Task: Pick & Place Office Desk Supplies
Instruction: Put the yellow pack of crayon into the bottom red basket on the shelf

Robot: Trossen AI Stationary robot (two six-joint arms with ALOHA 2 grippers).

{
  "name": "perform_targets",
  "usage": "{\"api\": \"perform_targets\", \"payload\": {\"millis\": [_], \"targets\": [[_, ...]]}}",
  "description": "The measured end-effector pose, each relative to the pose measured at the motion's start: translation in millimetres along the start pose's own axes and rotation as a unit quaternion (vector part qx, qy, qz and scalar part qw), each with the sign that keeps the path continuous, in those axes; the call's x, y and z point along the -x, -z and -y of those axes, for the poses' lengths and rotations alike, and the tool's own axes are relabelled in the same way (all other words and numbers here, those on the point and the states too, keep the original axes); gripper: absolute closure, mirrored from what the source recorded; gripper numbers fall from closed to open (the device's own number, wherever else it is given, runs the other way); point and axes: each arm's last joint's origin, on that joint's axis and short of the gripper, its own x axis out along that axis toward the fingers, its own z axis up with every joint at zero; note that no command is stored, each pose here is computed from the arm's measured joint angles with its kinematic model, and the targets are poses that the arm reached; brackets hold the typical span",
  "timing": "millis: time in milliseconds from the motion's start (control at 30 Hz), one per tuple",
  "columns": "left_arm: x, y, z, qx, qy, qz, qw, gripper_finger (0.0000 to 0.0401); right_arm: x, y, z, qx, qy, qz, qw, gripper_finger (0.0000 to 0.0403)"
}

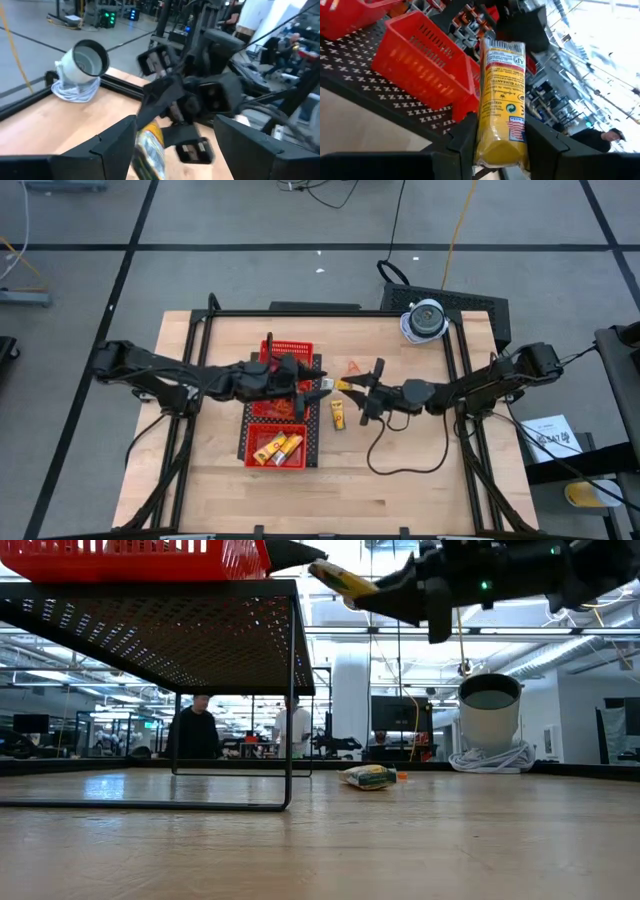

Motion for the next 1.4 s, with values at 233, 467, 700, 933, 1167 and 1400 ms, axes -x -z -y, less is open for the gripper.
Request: {"api": "perform_targets", "payload": {"millis": [233, 467, 700, 933, 1167, 1400], "targets": [[-6, -1, -9, 0.013, -0.019, 0.001, 1.0, 0.0128, -4, -9, 6, 0.024, 0.017, 0.015, 0.999, 0.0278], [-6, -2, -10, 0.007, -0.02, 0.002, 1.0, 0.0128, -4, -11, 9, 0.029, 0.029, 0.024, 0.999, 0.0278], [-7, -2, -13, 0.008, -0.022, -0.003, 1.0, 0.0128, -3, -14, 13, 0.036, 0.05, 0.041, 0.997, 0.0277], [-7, -1, -19, 0.025, -0.032, -0.013, 0.999, 0.0159, -3, -13, 11, 0.029, 0.043, 0.034, 0.998, 0.0277], [-7, -1, -19, 0.023, -0.032, -0.013, 0.999, 0.0254, -4, -11, 10, 0.03, 0.036, 0.028, 0.999, 0.0277], [-8, -2, -18, 0.004, -0.031, -0.01, 0.999, 0.0325, -4, -11, 9, -0.062, 0.029, 0.03, 0.997, 0.0276]]}}
